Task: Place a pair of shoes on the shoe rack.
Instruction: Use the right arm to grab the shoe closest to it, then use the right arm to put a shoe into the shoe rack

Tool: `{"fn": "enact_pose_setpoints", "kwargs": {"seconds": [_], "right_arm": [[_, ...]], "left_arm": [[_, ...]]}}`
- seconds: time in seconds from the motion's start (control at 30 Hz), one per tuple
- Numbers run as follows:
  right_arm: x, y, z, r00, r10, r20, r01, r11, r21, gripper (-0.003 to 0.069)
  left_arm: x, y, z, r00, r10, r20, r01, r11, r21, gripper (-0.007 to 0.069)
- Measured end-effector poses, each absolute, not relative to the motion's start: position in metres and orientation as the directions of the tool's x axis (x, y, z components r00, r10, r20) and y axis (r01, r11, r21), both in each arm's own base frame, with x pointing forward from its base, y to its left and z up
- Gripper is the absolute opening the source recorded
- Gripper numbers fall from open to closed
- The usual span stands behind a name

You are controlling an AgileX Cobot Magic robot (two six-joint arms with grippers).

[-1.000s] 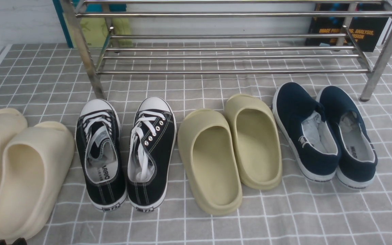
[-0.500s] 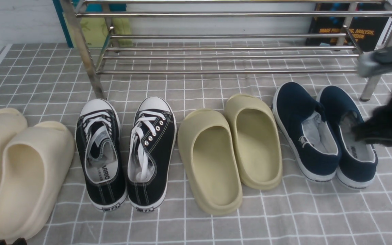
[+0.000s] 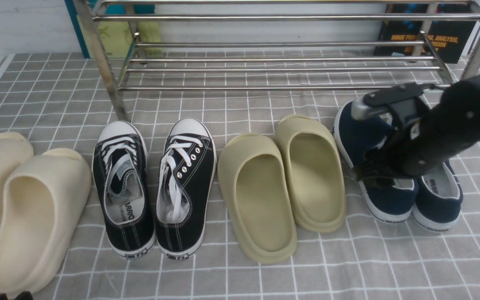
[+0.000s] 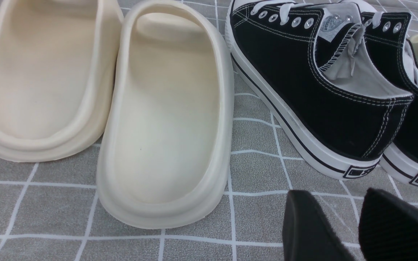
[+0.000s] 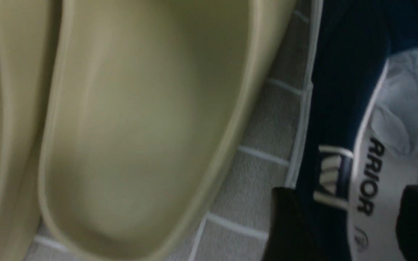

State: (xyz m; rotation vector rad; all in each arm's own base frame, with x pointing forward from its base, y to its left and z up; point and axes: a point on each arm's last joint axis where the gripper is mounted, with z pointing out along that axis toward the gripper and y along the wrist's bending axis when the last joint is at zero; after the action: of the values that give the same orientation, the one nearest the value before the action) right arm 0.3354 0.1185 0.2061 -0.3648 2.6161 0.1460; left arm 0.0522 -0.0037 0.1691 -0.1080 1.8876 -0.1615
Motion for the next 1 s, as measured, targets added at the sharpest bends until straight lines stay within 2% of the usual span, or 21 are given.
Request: {"fn": "enact_pose_setpoints", "kwargs": {"seconds": [0.1, 0.17, 0.2, 0.4, 0.53, 0.7, 0.8, 0.9, 1.0], "right_arm": [[0.345, 0.121, 0.186, -0.839, -0.245, -0.485, -0.292, 0.956, 0.023, 0.0169], [0.346, 0.122, 0.183, -0.838, -0.247, -0.486, -0.294, 0.955, 0.023, 0.0071], [0.346, 0.122, 0.185, -0.837, -0.246, -0.489, -0.294, 0.955, 0.023, 0.0048], [0.334, 0.120, 0.211, -0.833, -0.250, -0.493, -0.300, 0.954, 0.023, 0.0050], [0.306, 0.124, 0.255, -0.821, -0.239, -0.519, -0.316, 0.946, 0.065, 0.0050], [0.294, 0.124, 0.278, -0.803, -0.235, -0.548, -0.327, 0.942, 0.077, 0.0050], [0.300, 0.125, 0.283, -0.786, -0.261, -0.560, -0.346, 0.937, 0.048, 0.0050], [0.334, 0.134, 0.290, -0.741, -0.318, -0.592, -0.371, 0.928, -0.033, 0.0050], [0.376, 0.143, 0.293, -0.714, -0.328, -0.619, -0.366, 0.928, -0.070, 0.0050]], "left_arm": [[0.052, -0.004, 0.169, -0.317, -0.155, -0.936, 0.006, 0.986, -0.166, 0.0239], [0.052, -0.004, 0.169, -0.317, -0.155, -0.936, 0.006, 0.986, -0.166, 0.0239], [0.052, -0.004, 0.169, -0.317, -0.155, -0.936, 0.006, 0.986, -0.166, 0.0239], [0.052, -0.004, 0.169, -0.317, -0.155, -0.936, 0.006, 0.986, -0.166, 0.0239], [0.052, -0.004, 0.169, -0.317, -0.155, -0.936, 0.006, 0.986, -0.166, 0.0239], [0.052, -0.004, 0.169, -0.317, -0.155, -0.936, 0.006, 0.986, -0.166, 0.0239], [0.052, -0.004, 0.169, -0.317, -0.155, -0.936, 0.006, 0.986, -0.166, 0.0239], [0.052, -0.004, 0.169, -0.317, -0.155, -0.936, 0.006, 0.986, -0.166, 0.0239], [0.052, -0.004, 0.169, -0.317, -0.155, -0.936, 0.006, 0.986, -0.166, 0.0239]]}}
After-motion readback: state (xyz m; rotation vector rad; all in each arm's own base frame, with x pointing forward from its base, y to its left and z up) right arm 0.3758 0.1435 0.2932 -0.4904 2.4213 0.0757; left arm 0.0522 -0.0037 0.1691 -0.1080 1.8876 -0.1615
